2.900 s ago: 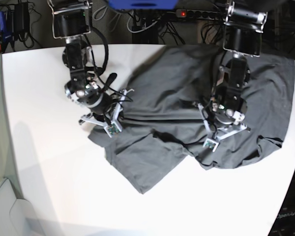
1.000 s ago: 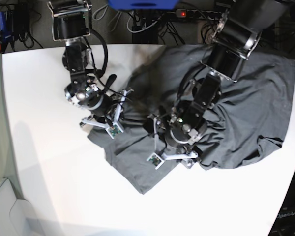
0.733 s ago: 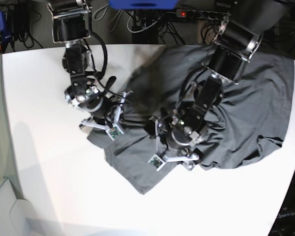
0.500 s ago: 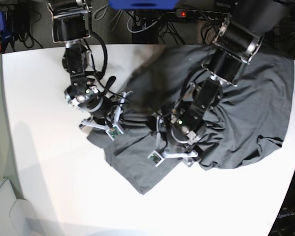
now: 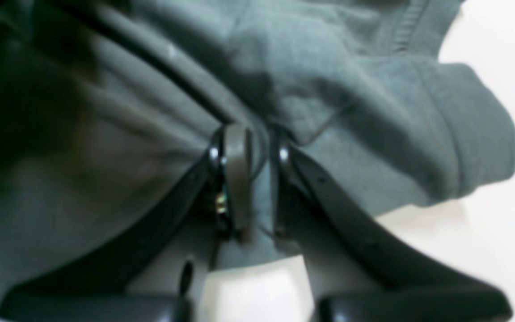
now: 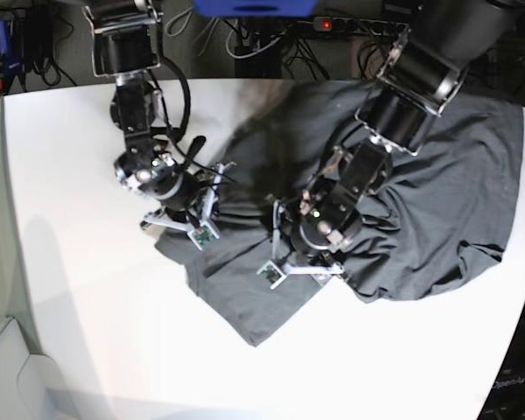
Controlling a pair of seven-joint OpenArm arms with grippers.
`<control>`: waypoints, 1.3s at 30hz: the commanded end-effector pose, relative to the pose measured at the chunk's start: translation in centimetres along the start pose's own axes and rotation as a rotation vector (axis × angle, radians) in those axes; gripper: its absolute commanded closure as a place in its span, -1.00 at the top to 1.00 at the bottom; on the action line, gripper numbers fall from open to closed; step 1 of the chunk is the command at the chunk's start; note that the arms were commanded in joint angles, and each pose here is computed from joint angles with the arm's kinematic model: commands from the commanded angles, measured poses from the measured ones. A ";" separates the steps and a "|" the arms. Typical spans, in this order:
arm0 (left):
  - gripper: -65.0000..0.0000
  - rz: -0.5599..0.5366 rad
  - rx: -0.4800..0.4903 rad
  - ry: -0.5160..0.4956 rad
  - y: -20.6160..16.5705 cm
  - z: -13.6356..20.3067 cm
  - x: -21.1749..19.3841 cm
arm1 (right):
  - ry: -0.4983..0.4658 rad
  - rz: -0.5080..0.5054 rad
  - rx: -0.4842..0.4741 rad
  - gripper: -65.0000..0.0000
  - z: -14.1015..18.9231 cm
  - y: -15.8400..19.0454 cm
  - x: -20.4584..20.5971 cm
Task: Layout the t-shirt on the table in an organized manner, then fold the t-shirt properly
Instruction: 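Grasp the shirt fabric with the left gripper beside the right gripper, then pull the grasped fabric with the left gripper away from the right gripper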
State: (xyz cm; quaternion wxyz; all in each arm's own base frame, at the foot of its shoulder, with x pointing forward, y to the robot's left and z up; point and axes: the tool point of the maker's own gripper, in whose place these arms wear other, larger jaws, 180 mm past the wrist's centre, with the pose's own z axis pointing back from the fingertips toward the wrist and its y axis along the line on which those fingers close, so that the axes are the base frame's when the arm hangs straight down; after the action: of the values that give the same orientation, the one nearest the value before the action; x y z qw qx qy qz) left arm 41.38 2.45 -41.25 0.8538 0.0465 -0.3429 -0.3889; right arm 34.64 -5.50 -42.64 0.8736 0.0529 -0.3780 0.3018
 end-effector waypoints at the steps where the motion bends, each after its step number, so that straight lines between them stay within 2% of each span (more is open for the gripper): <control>1: 0.15 -0.005 0.032 -0.034 1.3 0.2 1.9 | -0.018 0.012 -0.015 -0.80 0.2 -0.8 1.0; 6: -0.56 0.007 0.036 -0.025 1.5 0.0 1.7 | -0.018 0.013 -0.014 -0.80 0.2 -0.8 0.9; 9: -0.78 0.011 0.049 -0.042 2.4 0.2 2.7 | -0.018 0.013 -0.014 -0.80 0.2 -0.8 0.9; 12: -0.79 0.031 0.074 -0.058 3.9 0.5 3.5 | -0.008 0.009 -0.009 -0.80 0.0 -0.6 0.6; 17: -0.80 0.223 0.141 -0.128 9.1 1.6 5.6 | 0.019 -0.003 0.008 -0.80 -0.5 -0.1 -0.6; 21: -0.80 0.311 0.179 -0.149 12.5 1.7 5.8 | 0.026 -0.002 0.015 -0.80 -0.6 0.2 -0.9; 24: -0.80 0.384 0.189 -0.128 14.2 1.4 4.8 | 0.027 -0.003 0.016 -0.80 -0.6 0.2 -0.9; 29: -0.80 0.586 0.221 -0.153 17.6 1.2 2.2 | 0.029 -0.003 0.019 -0.80 -0.6 0.3 -1.0; 32: -0.80 0.638 0.223 -0.158 18.1 0.8 1.3 | 0.029 -0.003 0.019 -0.80 -0.6 0.3 -1.0; 36: -0.80 0.773 0.344 -0.166 20.6 1.3 -1.1 | 0.033 -0.004 0.019 -0.80 -0.6 0.4 -1.1; 39: -0.80 0.794 0.367 -0.188 21.3 1.5 -1.2 | 0.033 -0.004 0.019 -0.80 -0.6 0.4 -1.1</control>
State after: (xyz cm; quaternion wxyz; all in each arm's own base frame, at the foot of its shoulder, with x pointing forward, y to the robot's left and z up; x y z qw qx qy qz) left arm 51.44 18.23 -36.49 0.8980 0.0246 -0.4381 0.0322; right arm 34.62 -5.09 -43.26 0.8732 0.0703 -0.3820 0.2944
